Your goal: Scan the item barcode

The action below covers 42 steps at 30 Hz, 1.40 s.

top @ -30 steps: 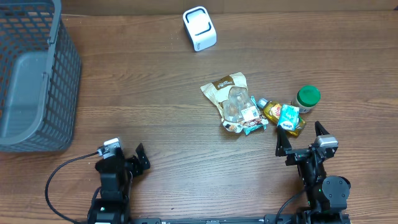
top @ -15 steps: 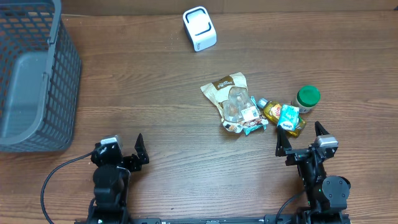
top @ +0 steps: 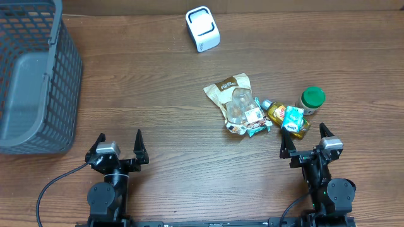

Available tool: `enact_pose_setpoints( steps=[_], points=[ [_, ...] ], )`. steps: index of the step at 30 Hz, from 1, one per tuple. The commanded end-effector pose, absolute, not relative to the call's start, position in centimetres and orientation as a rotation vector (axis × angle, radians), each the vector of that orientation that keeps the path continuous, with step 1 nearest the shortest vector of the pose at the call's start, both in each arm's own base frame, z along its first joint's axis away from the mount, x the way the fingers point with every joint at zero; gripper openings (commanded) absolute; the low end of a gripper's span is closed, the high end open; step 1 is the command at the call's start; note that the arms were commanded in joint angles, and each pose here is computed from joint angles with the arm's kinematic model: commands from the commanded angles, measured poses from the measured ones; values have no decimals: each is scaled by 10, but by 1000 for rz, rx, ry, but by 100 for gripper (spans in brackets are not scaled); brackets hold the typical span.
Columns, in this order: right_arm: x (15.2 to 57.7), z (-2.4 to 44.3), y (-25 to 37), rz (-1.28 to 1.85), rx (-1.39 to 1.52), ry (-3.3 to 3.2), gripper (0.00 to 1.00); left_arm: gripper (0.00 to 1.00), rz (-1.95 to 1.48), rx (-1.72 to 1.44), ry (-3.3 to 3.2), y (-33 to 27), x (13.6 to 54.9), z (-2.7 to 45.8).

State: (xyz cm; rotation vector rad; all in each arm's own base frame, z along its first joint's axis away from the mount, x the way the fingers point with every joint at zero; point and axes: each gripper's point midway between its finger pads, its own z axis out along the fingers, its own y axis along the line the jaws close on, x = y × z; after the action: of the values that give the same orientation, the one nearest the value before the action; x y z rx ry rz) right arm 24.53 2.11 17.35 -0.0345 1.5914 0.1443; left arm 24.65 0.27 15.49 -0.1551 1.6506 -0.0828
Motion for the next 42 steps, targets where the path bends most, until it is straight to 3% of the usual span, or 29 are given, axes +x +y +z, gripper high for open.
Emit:
enact_pose_setpoints(
  steps=[1,42],
  points=[
    [246,171,20,137,-33,1589,100,100,-80,-112,1643,-2,246,157],
    [246,171,20,137,-33,1589,100,100,-63,-102,1632,0,246,159]
  ],
)
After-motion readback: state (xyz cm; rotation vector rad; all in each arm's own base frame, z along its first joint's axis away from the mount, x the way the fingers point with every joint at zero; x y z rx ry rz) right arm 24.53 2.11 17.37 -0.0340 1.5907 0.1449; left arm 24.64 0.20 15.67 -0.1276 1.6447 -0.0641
